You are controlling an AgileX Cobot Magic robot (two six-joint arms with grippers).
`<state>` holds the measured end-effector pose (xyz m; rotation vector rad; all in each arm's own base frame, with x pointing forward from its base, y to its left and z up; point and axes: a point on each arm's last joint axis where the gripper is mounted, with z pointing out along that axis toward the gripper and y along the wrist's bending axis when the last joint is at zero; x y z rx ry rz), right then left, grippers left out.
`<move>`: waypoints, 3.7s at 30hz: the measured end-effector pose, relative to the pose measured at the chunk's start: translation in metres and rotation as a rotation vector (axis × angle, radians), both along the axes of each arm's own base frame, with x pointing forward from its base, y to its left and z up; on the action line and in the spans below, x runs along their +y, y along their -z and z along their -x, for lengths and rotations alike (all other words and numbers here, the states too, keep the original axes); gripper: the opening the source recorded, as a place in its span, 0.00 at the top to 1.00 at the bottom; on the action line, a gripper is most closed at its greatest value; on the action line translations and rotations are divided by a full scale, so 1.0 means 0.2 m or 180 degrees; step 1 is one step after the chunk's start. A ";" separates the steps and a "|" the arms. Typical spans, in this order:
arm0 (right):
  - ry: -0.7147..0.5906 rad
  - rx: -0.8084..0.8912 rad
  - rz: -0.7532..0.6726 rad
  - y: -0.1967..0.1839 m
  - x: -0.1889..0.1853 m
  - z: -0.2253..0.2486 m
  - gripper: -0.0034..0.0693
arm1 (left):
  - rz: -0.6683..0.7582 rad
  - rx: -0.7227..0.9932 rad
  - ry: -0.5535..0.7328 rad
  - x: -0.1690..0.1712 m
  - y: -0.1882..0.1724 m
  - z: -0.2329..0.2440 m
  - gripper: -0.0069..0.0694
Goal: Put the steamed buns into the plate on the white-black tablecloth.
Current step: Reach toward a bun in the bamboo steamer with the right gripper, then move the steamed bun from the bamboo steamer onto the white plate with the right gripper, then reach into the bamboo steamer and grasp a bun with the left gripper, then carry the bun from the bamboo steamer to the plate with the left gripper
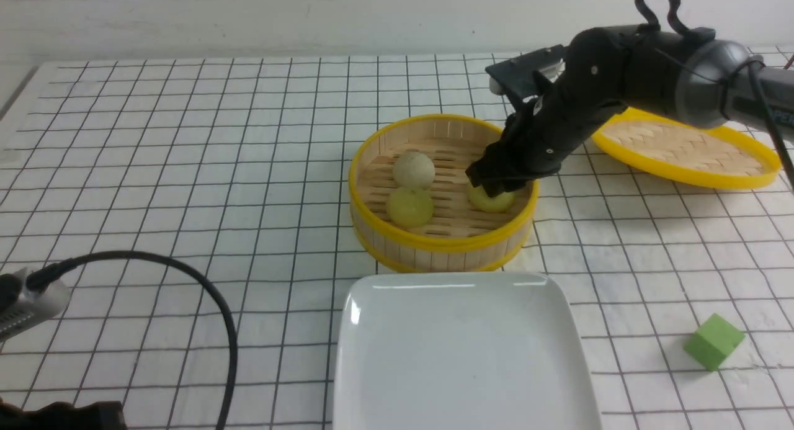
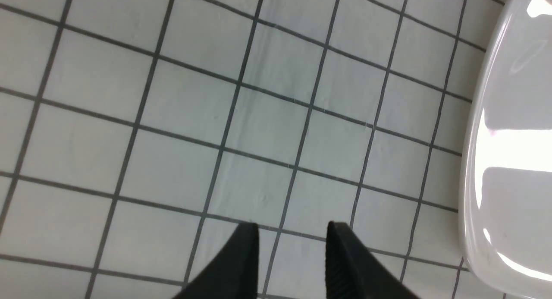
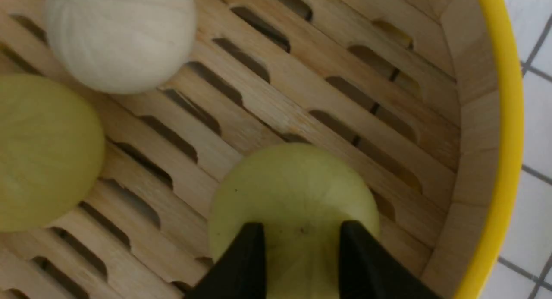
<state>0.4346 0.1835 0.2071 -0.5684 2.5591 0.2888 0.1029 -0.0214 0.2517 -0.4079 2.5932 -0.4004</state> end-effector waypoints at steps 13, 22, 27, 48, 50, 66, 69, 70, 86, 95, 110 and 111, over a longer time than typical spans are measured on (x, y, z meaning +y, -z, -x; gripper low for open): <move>-0.0100 0.0125 -0.0451 -0.55 -0.10 0.51 0.94 | 0.0009 0.0004 -0.0016 0.00 0.00 0.00 0.58; -0.0084 0.0434 -0.0381 -0.03 -0.03 0.86 0.90 | 0.0007 0.0003 -0.0023 0.00 0.00 0.00 0.58; -0.0028 0.0411 -0.0370 0.05 -0.02 0.87 0.60 | -0.0004 -0.0004 -0.0024 0.00 0.00 0.00 0.58; 0.0406 0.0174 -0.0073 -0.35 -0.67 1.57 0.97 | -0.0288 0.0238 0.0607 -0.02 -0.15 -0.29 0.91; 0.0471 0.0156 -0.0046 -0.30 -0.69 1.60 0.97 | -0.0235 0.0317 0.0829 -0.07 -0.19 -0.42 0.91; 0.0538 0.0068 -0.0045 -0.26 -0.70 1.60 0.96 | -0.0207 -0.0263 0.1435 -0.86 -0.22 -1.16 0.47; 0.0542 0.0040 -0.0055 -0.26 -0.70 1.60 0.96 | -0.0221 -0.0276 0.1449 -0.94 -0.16 -1.28 0.38; 0.0544 0.0029 -0.0059 -0.26 -0.70 1.59 0.96 | -0.0227 -0.0267 0.1449 -0.96 -0.13 -1.31 0.36; 0.0545 0.0020 -0.0065 -0.26 -0.70 1.59 0.95 | -0.0230 0.0004 0.1337 -1.06 0.18 -1.50 0.87; 0.0544 0.0029 -0.0061 -0.26 -0.70 1.59 0.93 | -0.0485 -0.0254 0.1467 -0.84 -0.51 -1.13 0.88; 0.0550 0.0018 -0.0084 -0.26 -0.70 1.59 0.91 | -0.0480 0.0402 0.1757 -1.05 0.21 -0.86 0.75; 0.0550 0.0020 -0.0087 -0.26 -0.70 1.59 0.91 | -0.0482 0.0423 0.1740 -1.06 0.23 -0.87 0.71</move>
